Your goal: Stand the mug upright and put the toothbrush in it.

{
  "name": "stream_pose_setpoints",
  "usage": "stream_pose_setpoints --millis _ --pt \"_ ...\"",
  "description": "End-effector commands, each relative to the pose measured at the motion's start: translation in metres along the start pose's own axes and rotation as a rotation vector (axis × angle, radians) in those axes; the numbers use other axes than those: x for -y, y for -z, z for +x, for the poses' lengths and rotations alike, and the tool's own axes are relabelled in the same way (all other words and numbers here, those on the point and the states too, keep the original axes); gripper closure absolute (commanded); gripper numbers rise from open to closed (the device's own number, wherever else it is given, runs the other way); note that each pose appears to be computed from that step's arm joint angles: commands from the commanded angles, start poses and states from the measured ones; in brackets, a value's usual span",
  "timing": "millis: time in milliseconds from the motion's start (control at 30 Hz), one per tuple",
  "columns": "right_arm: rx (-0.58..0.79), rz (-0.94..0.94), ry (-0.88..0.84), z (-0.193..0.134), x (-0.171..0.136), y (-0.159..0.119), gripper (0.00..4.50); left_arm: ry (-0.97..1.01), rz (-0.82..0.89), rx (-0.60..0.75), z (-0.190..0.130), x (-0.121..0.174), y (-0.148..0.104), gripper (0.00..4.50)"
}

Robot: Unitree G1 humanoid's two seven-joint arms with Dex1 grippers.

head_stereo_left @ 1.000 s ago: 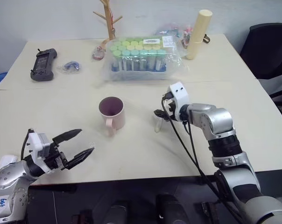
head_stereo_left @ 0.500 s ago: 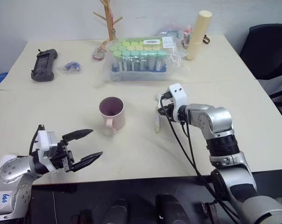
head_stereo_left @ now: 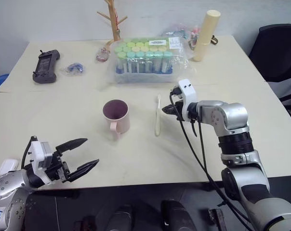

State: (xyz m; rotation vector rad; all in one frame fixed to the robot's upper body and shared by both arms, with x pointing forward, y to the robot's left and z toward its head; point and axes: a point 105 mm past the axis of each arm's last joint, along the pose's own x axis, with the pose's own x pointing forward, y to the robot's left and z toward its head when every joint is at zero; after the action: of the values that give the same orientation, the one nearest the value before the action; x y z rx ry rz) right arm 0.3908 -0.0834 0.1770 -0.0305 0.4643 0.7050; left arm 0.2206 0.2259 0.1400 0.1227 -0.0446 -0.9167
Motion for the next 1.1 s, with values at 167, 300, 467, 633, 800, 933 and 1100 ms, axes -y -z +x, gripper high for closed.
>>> stream_pose_setpoints --millis 167,300,467,633,800,933,1100 --pt "0.020 -0.018 0.120 0.009 -0.004 -0.004 1.39 -0.012 0.050 0.017 0.000 -0.001 -0.008 0.00" --pt "0.019 -0.030 0.181 0.018 0.006 -0.004 0.76 -0.014 0.061 0.021 0.002 -0.004 -0.011 0.00" --pt "-0.055 0.039 0.101 0.041 -0.009 0.016 0.76 -0.003 0.059 0.020 0.005 -0.004 -0.010 0.00" --pt "-0.073 0.022 0.101 0.054 -0.011 0.022 2.03 0.006 0.064 0.024 0.008 -0.006 -0.013 0.00" --pt "-0.084 -0.005 0.088 0.055 -0.014 0.022 3.64 0.010 0.065 0.021 0.008 -0.006 -0.013 0.00" --pt "-0.085 -0.016 0.076 0.057 -0.016 0.020 4.17 0.006 0.070 0.018 0.008 -0.008 -0.012 0.00" --pt "0.203 0.000 -0.112 0.041 -0.036 -0.035 4.17 -0.020 0.063 0.035 0.007 -0.012 -0.015 0.00"
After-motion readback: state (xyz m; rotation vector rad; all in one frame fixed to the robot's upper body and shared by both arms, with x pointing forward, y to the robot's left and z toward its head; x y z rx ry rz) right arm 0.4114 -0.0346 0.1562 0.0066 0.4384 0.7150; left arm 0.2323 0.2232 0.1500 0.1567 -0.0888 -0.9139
